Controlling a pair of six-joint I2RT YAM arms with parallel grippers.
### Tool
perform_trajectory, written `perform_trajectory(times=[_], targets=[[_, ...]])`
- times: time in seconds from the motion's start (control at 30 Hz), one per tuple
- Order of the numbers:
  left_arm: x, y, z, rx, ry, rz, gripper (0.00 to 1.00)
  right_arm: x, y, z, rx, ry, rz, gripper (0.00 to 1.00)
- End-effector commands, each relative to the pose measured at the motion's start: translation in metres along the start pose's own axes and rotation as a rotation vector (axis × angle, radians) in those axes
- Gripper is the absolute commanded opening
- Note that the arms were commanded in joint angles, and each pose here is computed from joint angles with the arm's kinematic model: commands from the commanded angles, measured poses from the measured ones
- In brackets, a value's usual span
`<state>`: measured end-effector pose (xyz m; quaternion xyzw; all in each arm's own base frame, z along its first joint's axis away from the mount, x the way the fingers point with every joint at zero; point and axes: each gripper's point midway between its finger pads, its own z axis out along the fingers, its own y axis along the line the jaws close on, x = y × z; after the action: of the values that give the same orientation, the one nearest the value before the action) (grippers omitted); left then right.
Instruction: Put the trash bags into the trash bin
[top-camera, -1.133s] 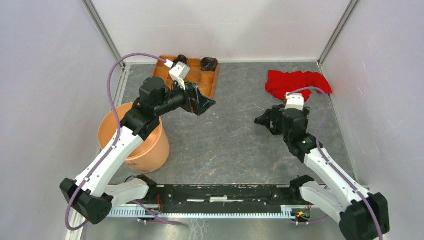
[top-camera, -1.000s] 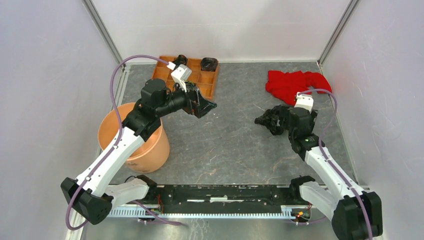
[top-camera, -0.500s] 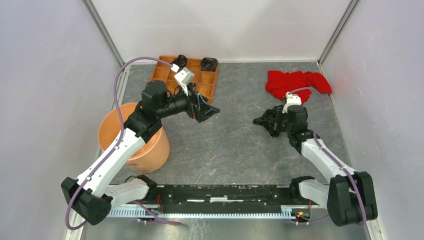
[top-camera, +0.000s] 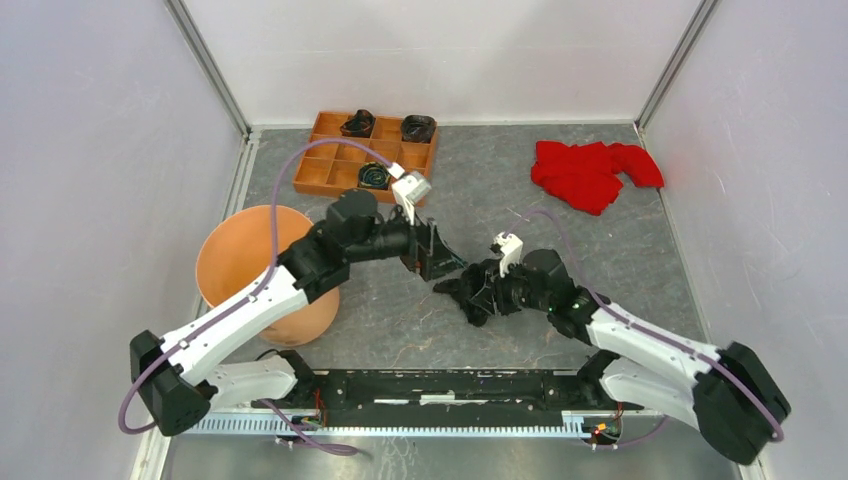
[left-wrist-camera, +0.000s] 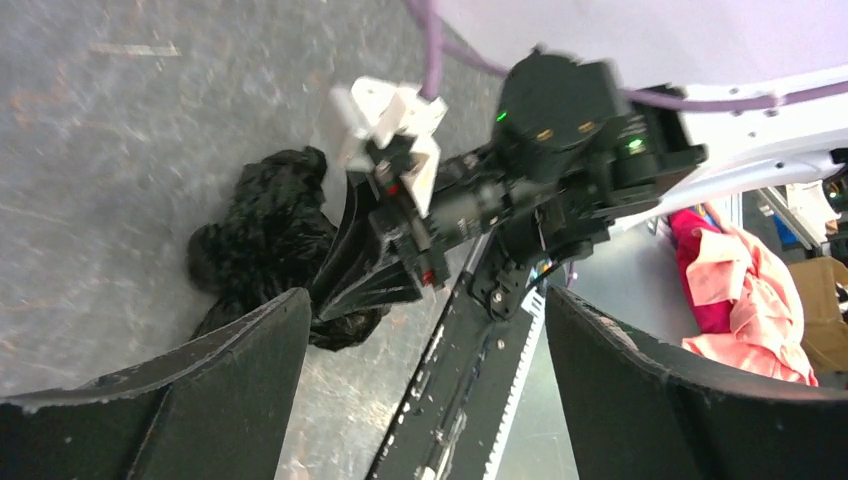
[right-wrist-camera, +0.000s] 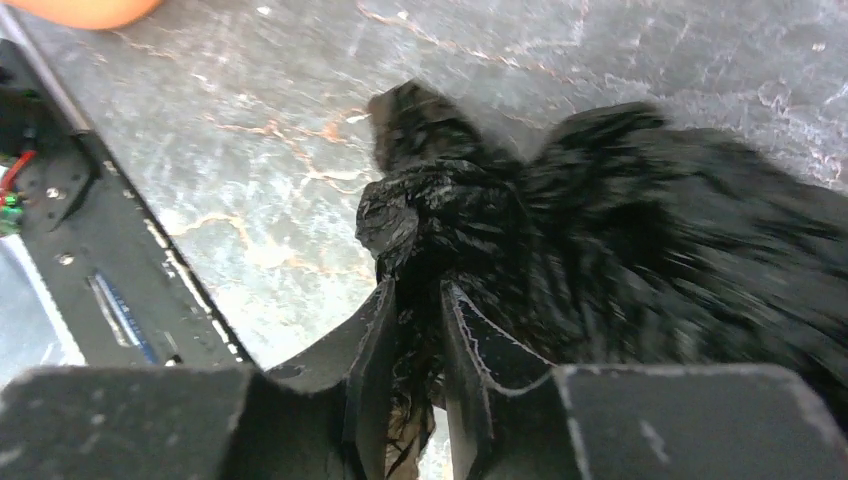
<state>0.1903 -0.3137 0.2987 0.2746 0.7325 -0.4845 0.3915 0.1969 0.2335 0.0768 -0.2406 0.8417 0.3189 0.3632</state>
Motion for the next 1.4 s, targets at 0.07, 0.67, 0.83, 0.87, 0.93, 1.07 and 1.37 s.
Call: perform_trajectory(times=[0.07, 0.67, 0.83, 0.87, 0.93, 1.07, 1.37], targets=[[0.043, -0.001, 0.028, -0.081, 0.083, -0.096, 0.90, -0.033, 0.017, -0.035, -0.023, -0.184, -0.016, 0.44], [0.090, 0.033, 0.033, -0.277, 0.082, -0.266, 1.00, 0.021, -0.069, -0.069, 0.475, -0.308, 0.540, 0.98], [0.105, 0.040, 0.043, -0.282, 0.106, -0.299, 1.00, 0.025, -0.035, -0.040, 0.245, -0.278, 0.696, 0.98], [0.105, 0.042, 0.043, -0.288, 0.107, -0.299, 1.00, 0.026, -0.031, -0.035, 0.219, -0.264, 0.711, 0.98], [0.105, 0.043, 0.042, -0.291, 0.095, -0.296, 1.00, 0.028, -0.024, -0.029, 0.185, -0.236, 0.727, 0.97], [0.110, 0.046, 0.037, -0.301, 0.091, -0.295, 1.00, 0.010, -0.017, -0.024, 0.137, -0.267, 0.648, 0.77], [0.112, 0.049, 0.031, -0.319, 0.098, -0.267, 1.00, -0.046, -0.002, -0.031, 0.075, -0.358, 0.295, 0.00]])
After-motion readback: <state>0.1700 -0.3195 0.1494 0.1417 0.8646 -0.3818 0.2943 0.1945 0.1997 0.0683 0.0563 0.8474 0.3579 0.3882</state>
